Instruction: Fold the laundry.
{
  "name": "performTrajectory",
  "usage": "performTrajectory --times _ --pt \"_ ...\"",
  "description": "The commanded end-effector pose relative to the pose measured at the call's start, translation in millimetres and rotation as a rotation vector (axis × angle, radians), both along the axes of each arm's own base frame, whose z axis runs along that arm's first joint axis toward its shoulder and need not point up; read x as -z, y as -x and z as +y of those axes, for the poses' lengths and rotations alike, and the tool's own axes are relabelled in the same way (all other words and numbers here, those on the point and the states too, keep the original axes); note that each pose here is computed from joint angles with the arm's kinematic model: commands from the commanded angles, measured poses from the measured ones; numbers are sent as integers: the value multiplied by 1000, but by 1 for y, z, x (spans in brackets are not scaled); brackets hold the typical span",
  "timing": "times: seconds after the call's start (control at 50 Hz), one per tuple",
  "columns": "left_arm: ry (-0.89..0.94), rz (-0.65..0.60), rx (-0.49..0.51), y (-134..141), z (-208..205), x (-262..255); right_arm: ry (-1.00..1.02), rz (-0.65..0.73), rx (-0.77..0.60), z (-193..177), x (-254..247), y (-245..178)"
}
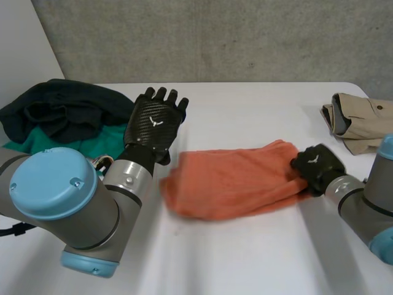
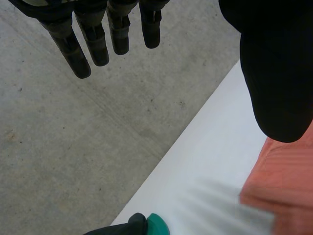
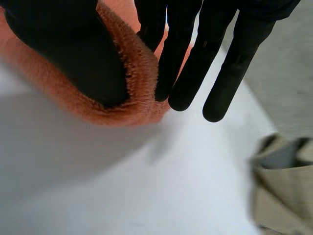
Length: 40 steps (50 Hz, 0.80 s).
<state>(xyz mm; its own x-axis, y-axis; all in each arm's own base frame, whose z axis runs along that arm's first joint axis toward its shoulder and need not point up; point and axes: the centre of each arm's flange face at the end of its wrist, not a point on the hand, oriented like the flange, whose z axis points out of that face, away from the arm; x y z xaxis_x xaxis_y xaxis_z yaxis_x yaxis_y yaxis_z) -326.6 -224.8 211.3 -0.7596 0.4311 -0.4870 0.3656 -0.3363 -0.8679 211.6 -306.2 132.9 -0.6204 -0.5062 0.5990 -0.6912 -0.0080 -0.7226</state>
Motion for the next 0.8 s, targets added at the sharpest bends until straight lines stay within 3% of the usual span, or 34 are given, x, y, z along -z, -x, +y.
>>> performTrajectory --times 0.02,0.08,0.18,0.3,0.38,0.46,0.48,0.56,0.62,0.74,0.8 --pt "15 11 -7 -2 0 -8 237 -67 -152 14 -51 -49" --pt "32 24 -15 -5 0 -17 277 -79 -273 35 -56 -78" --pt "36 39 -52 -12 -1 -23 302 -68 -629 103 -28 -142" --pt "12 80 -176 -28 -12 -23 239 -42 -783 128 2 -157" --pt "2 114 -187 -30 -15 -25 199 -83 -726 121 -5 -157" --pt "6 134 -175 -27 -15 -29 129 -211 -538 99 -20 -145" --pt "9 141 -170 -25 -15 -31 112 -305 -443 83 -39 -133" --pt "20 189 -136 -14 -13 -41 29 -554 -291 62 -76 -106" --pt "1 240 -66 5 -1 -44 -50 -648 -217 55 -87 -94" --pt "-130 206 95 50 20 -24 -174 -639 -61 31 -89 -66" --pt "-209 166 108 61 20 -7 -243 -608 -33 25 -75 -68"
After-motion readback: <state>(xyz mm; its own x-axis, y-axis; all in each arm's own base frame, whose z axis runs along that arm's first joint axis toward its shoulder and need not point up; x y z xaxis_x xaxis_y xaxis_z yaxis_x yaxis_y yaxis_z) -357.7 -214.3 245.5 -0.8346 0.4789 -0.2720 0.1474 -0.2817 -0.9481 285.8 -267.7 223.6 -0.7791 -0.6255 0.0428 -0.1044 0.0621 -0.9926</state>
